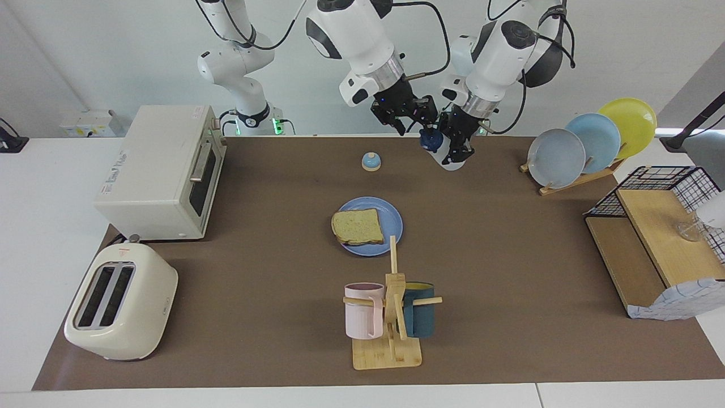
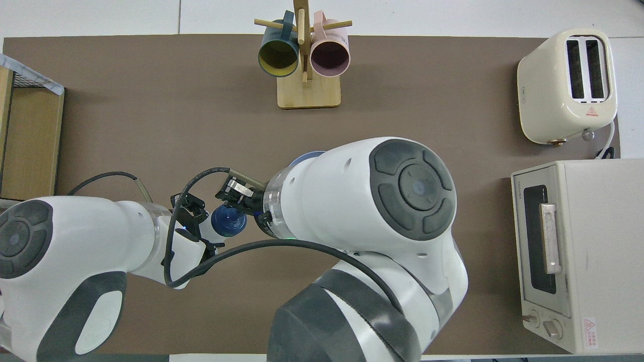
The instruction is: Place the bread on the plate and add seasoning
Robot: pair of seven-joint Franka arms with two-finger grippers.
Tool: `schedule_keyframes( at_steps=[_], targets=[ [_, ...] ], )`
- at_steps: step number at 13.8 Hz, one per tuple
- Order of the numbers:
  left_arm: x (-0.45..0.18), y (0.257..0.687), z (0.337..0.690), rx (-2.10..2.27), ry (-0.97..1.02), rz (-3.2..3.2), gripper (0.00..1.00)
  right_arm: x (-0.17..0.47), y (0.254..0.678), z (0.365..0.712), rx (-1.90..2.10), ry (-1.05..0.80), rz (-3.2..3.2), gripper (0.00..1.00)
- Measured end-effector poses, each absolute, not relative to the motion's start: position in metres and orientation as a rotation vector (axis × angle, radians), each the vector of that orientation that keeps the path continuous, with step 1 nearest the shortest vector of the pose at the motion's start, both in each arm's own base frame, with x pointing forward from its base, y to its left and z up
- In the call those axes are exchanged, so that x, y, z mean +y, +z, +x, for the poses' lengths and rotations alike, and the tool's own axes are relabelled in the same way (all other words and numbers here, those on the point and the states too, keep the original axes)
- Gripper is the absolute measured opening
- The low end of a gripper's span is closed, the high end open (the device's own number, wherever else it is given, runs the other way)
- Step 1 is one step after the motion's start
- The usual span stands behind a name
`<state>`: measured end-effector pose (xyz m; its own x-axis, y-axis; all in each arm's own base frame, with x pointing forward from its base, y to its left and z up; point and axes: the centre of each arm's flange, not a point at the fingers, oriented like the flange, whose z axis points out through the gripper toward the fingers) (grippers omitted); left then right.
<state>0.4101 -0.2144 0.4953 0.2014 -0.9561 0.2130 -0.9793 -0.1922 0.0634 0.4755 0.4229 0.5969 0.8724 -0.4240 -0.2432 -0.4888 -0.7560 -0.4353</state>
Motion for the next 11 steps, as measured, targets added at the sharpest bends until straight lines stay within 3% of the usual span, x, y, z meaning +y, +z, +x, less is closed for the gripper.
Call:
schedule_keyframes(
  at_steps=[8, 11],
  targets=[
    [-0.213, 0.495, 0.411, -1.863, 0.186, 2.286, 0.46, 0.431, 0.587, 0.478, 0.707, 0.197, -2.541, 0.49],
    [-0.213, 0.495, 0.411, -1.862, 0.186, 2.287, 0.46, 0.431, 0.587, 0.478, 0.708, 0.198, -2.541, 0.47]
  ],
)
